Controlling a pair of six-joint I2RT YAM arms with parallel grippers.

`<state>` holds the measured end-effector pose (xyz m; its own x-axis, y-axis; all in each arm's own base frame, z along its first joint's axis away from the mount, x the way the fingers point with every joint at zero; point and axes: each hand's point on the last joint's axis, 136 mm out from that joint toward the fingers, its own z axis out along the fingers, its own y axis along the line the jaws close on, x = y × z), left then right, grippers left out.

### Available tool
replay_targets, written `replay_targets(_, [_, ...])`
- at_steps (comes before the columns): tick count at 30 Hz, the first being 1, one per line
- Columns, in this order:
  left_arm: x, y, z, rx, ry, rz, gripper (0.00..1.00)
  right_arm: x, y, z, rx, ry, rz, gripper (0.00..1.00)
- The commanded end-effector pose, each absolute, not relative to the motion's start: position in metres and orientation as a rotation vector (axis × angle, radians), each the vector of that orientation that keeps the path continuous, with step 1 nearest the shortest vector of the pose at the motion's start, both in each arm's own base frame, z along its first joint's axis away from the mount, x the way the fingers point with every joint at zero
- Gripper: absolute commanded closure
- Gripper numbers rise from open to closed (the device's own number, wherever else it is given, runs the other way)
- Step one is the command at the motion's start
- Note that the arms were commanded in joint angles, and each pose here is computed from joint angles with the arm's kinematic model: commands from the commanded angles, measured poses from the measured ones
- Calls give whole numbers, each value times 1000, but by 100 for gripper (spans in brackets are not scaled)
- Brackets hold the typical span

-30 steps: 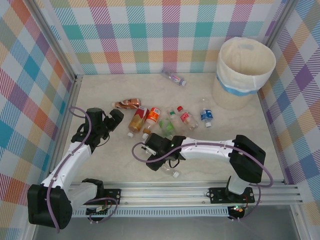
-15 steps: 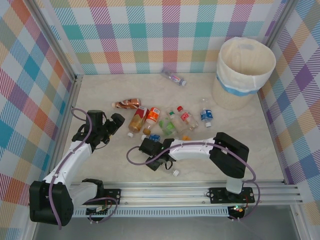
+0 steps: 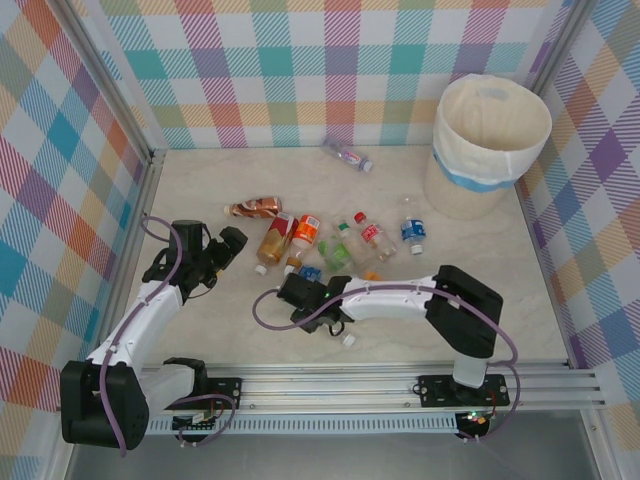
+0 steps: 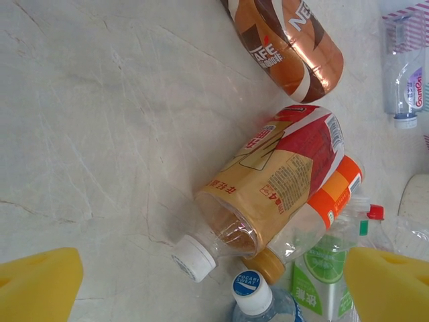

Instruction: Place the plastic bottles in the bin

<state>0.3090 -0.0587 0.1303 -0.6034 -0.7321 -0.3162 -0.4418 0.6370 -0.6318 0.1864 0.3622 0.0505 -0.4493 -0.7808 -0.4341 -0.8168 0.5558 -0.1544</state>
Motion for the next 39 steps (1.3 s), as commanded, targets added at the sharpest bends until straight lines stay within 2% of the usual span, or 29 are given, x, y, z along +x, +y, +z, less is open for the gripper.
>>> replay_targets(1, [316, -49, 140, -934, 2251, -654, 0, 188, 374, 99, -1274, 2183, 219, 51])
replay_targets(7, [317, -47, 144, -940, 2242, -651, 0, 190, 379, 146, -1203, 2051, 386, 54])
replay_targets(17, [313, -43, 140, -955, 2228, -628, 0, 250, 341, 229, -915, 1949, 502, 55])
replay_targets(29, [330, -48, 148, -943, 2178, -692, 0, 377, 243, 348, -467, 1755, 192, 57])
replay_targets(34, [333, -50, 148, -931, 2197, -704, 0, 422, 187, 402, -292, 1689, 158, 56])
replay_targets(39, [331, -53, 144, -936, 2210, -718, 0, 471, 123, 434, -142, 1658, 89, 56])
